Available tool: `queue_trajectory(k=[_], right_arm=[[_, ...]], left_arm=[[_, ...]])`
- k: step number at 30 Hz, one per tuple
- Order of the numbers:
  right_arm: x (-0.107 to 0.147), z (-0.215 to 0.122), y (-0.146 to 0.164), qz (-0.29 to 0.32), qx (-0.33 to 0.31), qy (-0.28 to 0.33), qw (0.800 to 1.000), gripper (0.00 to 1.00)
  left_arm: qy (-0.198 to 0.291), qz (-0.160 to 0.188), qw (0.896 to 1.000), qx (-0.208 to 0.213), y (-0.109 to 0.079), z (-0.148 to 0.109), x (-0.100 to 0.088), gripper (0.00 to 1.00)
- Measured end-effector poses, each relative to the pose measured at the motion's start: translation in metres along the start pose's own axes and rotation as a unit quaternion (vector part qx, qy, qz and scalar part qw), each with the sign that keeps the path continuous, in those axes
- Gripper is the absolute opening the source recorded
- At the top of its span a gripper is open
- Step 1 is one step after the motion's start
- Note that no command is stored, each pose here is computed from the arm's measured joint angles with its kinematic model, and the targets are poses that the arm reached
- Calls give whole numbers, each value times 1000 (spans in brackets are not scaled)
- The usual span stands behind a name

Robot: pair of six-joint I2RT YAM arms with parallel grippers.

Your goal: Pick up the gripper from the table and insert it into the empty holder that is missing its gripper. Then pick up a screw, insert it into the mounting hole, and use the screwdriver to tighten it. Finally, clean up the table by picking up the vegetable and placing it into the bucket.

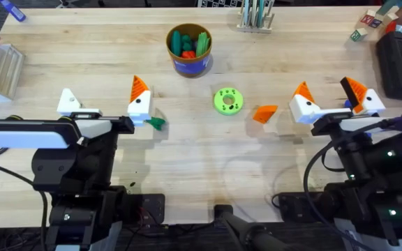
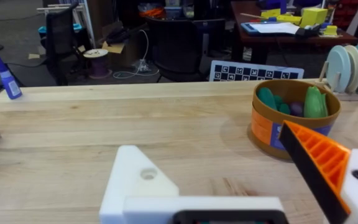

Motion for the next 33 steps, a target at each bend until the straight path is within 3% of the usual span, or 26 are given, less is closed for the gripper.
queue_trajectory(k=[13,18,22,28,33], right_arm=[[-2,0,0,0,0,-5,1000,992],[-2,-8,0,2,-15,53,998,991],[-22,-22,-5,4,-31,118,992,991],[-79,-37,-18,7,-54,207,977,992],[-99,-31,-23,13,-86,313,946,991]], left_arm=[[11,2,1000,-5,1,0,3,985],[59,1,998,-14,2,-5,7,985],[121,3,992,-29,-4,-21,-17,985],[214,11,976,-32,-20,-39,-68,986],[308,65,948,58,-40,-26,-82,986]])
Point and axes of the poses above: each hand's point on the last joint's axis, 136 mm out from that joint toward the fingers, its own z axis out along the fingers, its own y axis along the line the jaws close on, x = y × z, the point moved 8 cm from there along -z, back along the fingers, and after that the axes turned 14 degrees about -z, right-handed, at the moved point
